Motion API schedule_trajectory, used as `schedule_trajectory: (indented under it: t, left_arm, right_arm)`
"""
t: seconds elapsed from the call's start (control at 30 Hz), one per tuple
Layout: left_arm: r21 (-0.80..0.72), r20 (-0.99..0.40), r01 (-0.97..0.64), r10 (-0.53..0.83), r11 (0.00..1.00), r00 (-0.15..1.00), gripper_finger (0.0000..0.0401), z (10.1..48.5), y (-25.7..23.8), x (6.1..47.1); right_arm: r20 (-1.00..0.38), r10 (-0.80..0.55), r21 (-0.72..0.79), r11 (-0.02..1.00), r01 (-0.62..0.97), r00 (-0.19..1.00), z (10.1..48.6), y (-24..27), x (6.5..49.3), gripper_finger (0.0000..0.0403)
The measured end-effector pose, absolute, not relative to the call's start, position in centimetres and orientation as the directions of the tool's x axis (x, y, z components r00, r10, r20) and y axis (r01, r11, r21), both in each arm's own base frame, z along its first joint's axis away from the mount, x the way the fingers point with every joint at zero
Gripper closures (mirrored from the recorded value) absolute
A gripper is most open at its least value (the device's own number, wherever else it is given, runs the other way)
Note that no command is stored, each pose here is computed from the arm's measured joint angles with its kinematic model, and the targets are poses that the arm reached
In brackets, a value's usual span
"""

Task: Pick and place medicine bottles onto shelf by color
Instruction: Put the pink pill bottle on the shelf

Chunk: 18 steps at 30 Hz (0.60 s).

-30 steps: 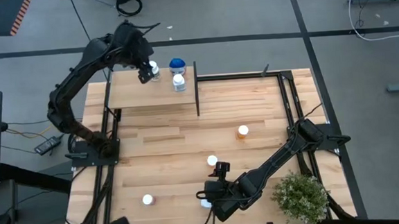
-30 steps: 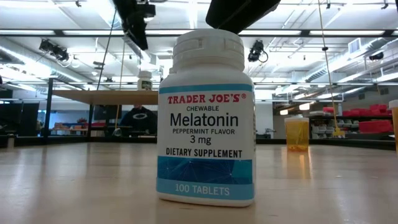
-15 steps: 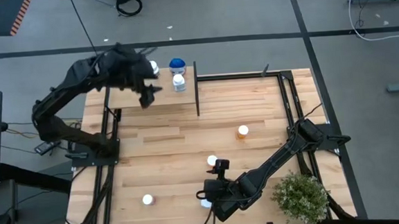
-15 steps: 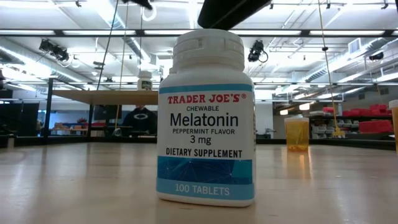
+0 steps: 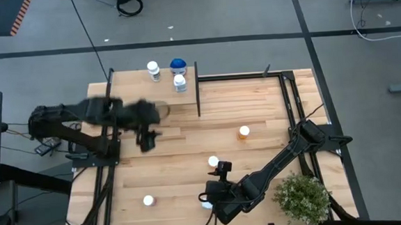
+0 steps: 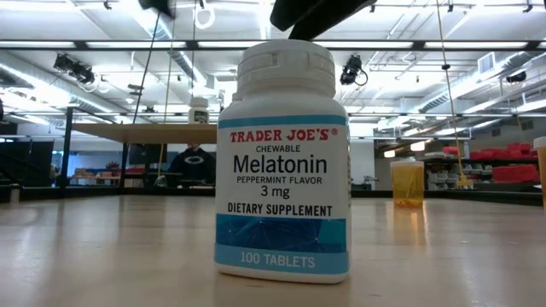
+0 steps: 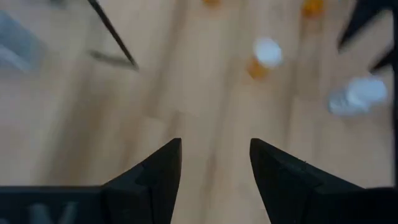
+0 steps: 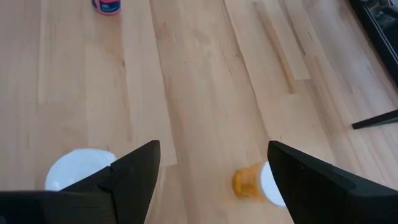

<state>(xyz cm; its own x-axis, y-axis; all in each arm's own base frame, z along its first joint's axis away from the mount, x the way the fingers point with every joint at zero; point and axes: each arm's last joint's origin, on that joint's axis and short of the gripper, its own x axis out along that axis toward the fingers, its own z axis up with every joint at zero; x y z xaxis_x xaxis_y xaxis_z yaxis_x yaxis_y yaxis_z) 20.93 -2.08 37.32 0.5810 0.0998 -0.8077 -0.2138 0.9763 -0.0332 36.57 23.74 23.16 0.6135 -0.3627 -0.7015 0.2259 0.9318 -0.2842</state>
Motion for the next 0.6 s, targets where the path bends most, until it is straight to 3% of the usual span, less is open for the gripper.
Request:
schedule_trajectory:
  t: [0.23,0.6]
  left_arm:
    - [-0.229,-0.821,-0.241,-0.054,0.943,0.569,0.0201,33.1,-7.2,18.1]
    - [-0.333,-0.845,-0.188,-0.204,0.924,0.494,0.0215,29.4,-14.1,15.8]
  right_arm:
    - [-0.690,-0.377,-0.358,0.920,0.162,0.618,23.2,23.9,36.4,0.0097]
    - [-0.617,-0.480,-0.448,0.865,0.223,0.624,23.4,22.3,37.3,0.0097]
